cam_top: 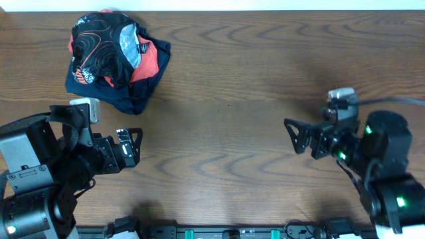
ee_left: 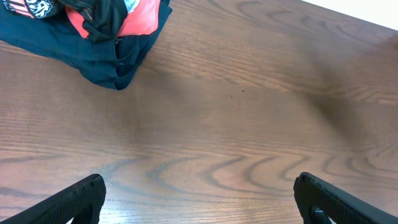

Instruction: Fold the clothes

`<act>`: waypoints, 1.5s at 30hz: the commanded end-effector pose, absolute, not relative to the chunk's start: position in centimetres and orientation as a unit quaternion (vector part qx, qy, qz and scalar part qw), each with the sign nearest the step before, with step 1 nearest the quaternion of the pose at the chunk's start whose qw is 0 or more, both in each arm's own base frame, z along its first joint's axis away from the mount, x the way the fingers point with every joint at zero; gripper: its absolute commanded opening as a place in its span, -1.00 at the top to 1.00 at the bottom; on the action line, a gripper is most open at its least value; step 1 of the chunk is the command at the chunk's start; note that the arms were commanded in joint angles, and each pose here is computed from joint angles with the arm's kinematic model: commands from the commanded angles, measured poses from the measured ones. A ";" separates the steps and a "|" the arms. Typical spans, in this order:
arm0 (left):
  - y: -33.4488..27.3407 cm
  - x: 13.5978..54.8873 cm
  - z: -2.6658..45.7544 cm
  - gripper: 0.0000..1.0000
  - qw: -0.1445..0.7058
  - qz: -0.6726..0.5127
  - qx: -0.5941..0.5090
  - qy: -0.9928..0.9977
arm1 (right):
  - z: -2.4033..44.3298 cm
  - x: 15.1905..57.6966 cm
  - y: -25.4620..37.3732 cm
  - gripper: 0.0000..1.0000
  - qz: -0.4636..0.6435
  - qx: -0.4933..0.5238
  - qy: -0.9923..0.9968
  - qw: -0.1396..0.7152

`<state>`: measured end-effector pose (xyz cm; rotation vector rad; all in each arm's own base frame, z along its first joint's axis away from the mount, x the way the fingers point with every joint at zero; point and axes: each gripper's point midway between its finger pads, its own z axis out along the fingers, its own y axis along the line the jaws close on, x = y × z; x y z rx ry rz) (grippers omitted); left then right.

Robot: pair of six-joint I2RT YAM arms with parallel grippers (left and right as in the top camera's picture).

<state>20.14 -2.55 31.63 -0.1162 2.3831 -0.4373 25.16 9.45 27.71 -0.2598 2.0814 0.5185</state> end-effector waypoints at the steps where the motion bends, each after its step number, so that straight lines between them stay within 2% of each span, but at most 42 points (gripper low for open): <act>1: -2.5 20.1 31.6 -0.96 0.350 -0.163 -0.036 0.922 | 30.4 24.1 8.1 -0.99 0.135 -0.159 0.804 0.556; 5: -2.5 20.1 31.6 -0.96 0.350 -0.163 -0.036 0.922 | 32.2 23.2 6.6 -0.98 0.105 -0.141 0.744 0.645; 8: -2.5 20.1 31.6 -0.96 0.350 -0.163 -0.036 0.922 | 31.4 22.2 6.3 -0.99 0.098 -0.139 0.710 0.683; 19: -2.5 20.1 31.6 -0.96 0.350 -0.163 -0.036 0.922 | 25.5 21.6 6.2 -0.98 0.094 -0.140 0.668 0.725; 33: -2.5 20.1 31.6 -0.96 0.350 -0.163 -0.036 0.922 | 17.3 23.6 6.6 -0.98 0.109 -0.135 0.696 0.697; 45: -2.5 20.1 31.6 -0.96 0.350 -0.163 -0.036 0.922 | 16.2 23.6 6.6 -0.98 0.110 -0.135 0.712 0.680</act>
